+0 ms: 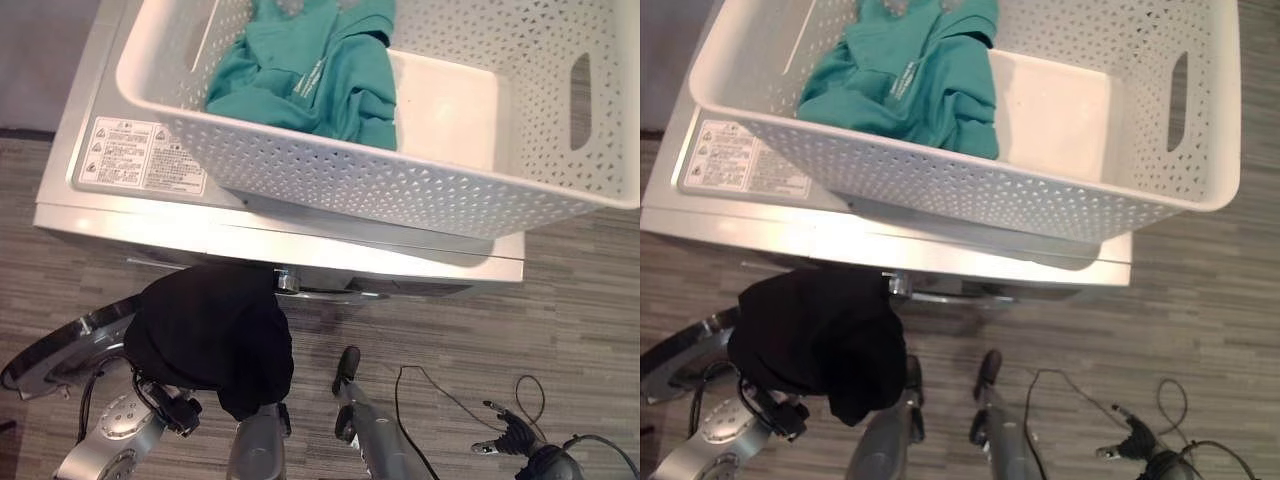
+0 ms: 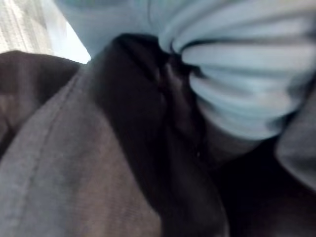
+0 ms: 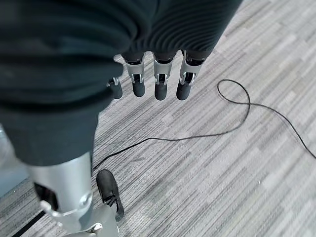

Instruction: Grab the laundry basket,head to the washer,open it,put in the laundry and shut it.

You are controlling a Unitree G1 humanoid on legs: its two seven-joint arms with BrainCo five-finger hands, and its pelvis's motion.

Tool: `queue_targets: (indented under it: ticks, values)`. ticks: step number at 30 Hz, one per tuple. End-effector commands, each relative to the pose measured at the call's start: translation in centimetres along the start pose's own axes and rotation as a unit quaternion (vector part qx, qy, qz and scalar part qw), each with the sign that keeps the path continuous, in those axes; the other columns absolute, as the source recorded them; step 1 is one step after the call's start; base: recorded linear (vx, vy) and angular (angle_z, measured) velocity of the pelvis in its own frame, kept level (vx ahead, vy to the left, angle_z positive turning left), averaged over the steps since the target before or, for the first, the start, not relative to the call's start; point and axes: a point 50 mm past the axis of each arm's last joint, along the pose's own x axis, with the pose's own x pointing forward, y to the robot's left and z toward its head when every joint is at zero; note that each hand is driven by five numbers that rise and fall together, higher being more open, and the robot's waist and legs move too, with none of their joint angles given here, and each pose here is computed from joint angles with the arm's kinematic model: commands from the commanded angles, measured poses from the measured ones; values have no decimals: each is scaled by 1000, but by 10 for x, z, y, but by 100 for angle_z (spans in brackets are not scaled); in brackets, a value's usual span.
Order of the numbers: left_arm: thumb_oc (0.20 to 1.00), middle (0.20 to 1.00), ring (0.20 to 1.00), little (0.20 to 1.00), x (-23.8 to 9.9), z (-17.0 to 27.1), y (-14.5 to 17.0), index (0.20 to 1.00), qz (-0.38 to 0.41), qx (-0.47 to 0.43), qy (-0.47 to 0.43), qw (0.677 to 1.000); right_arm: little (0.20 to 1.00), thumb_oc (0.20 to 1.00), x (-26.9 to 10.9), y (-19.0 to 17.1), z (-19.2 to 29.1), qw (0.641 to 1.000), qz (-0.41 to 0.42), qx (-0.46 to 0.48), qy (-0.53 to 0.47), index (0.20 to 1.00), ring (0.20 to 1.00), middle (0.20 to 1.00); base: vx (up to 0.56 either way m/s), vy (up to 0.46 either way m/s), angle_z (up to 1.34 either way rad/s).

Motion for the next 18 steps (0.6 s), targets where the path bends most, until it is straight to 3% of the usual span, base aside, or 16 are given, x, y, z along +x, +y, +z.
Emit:
queue_targets:
  ticks: [1, 10, 18]
  values:
    - [200, 200, 200, 200, -2, 12, -9, 200, -18, 5, -39, 999, 1000, 1000, -1, -12, 0, 1000, -12, -12, -7, 1000, 1000, 1000, 45, -112, 18]
    - [200, 200, 200, 200, -25, -23, -12, 200, -19, -6, 55, 998, 1000, 1000, 1, -12, 2, 1000, -8, -13, -9, 1000, 1000, 1000, 10, -45, 21]
    - [200, 200, 200, 200, -10, -40, -16, 200, -16, 19, 80, 997, 1000, 1000, 10, -23, 41, 996, -29, 17, -88, 1000, 1000, 1000, -46, -40, 20]
